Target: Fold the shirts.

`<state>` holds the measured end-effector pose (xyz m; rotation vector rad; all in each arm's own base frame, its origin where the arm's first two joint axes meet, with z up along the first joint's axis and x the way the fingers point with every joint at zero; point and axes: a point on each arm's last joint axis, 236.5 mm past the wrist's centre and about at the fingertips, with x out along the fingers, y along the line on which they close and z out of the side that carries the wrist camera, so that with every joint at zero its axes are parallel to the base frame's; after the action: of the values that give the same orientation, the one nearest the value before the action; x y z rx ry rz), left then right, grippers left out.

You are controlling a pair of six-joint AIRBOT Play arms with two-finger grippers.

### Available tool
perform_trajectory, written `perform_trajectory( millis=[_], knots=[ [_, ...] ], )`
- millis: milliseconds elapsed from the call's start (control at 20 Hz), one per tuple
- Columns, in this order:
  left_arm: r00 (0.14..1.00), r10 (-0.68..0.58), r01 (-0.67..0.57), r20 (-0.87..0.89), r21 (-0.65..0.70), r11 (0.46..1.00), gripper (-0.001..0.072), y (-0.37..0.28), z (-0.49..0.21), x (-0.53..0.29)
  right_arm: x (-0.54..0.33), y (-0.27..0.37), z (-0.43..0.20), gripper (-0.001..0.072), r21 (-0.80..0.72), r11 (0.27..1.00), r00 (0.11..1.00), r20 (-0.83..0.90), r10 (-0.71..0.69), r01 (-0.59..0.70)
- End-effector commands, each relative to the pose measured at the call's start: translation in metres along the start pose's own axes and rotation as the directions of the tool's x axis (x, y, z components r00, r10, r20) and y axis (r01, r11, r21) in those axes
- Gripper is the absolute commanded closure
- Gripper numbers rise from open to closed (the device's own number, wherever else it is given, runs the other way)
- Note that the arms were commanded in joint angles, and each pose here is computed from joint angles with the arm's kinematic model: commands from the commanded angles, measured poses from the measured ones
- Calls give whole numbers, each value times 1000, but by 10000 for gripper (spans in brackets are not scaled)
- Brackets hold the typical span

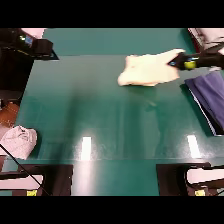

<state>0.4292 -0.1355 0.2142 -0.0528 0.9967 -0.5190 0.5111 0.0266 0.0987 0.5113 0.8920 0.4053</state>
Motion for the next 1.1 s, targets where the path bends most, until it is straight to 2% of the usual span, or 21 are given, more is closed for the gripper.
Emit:
perform_trajectory(
  millis=[0, 150, 300, 700, 850, 1050],
  knots=[
    [999, -42, 40, 33, 59, 997, 685, -35, 10, 10, -91, -86, 35, 695, 114, 981, 966, 189, -179, 160],
    [997, -69, 67, 16, 98, 993, 684, -57, 6, 15, -133, -125, 50, 695, 162, 965, 934, 260, -244, 207],
    [997, -83, 81, 7, 118, 990, 684, -69, 4, 18, -161, -133, 75, 695, 144, 962, 908, 321, -269, 234],
    [997, -81, 80, 4, 92, 993, 684, -68, 3, 18, -220, -81, 125, 695, -3, 965, 875, 421, -237, 263],
    [997, -81, 81, -6, 92, 992, 684, -68, 1, 18, -250, -74, 122, 695, 27, 961, 859, 441, -259, 276],
    [997, -81, 82, -19, 93, 992, 684, -68, -2, 18, -276, -92, 86, 695, 137, 947, 853, 411, -321, 290]
  ],
)
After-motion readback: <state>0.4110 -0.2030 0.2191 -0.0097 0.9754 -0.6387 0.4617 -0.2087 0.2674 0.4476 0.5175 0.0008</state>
